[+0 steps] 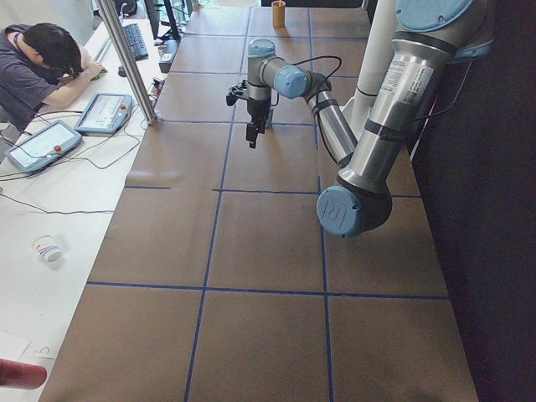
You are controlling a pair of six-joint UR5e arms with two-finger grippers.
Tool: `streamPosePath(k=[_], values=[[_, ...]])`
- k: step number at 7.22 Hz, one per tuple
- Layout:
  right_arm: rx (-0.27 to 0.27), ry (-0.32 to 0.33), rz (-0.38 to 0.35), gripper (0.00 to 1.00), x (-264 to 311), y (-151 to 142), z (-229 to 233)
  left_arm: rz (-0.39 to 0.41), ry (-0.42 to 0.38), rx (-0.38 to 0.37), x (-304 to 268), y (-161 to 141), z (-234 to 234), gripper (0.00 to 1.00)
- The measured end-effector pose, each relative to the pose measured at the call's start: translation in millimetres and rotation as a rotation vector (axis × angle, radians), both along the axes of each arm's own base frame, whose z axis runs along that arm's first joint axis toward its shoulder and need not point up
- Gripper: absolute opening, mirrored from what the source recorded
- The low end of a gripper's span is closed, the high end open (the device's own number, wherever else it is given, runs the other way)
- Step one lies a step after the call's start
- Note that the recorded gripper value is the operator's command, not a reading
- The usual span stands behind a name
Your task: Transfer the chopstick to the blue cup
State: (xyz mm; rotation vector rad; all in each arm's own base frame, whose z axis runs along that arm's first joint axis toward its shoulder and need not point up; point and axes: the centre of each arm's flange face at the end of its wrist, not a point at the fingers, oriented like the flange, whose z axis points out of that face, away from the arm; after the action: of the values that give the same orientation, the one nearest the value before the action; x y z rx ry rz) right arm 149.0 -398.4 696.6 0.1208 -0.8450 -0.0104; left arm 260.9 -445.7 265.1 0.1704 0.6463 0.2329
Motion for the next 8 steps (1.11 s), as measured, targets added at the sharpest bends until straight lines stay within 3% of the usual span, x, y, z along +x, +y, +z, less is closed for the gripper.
streamPosePath(k=[2, 4, 8], values=[[0.015, 0.012, -0.010, 1.00, 9, -14, 22, -0.004, -0.002, -0.006, -1, 0, 2, 1.00], [0.054, 0.070, -0.055, 1.00, 14, -20, 50, -0.007, -0.005, -0.010, -2, 0, 5, 1.00], [0.040, 0.078, -0.137, 1.00, 7, 17, 96, -0.005, 0.000, -0.007, -2, 2, 3, 1.00]])
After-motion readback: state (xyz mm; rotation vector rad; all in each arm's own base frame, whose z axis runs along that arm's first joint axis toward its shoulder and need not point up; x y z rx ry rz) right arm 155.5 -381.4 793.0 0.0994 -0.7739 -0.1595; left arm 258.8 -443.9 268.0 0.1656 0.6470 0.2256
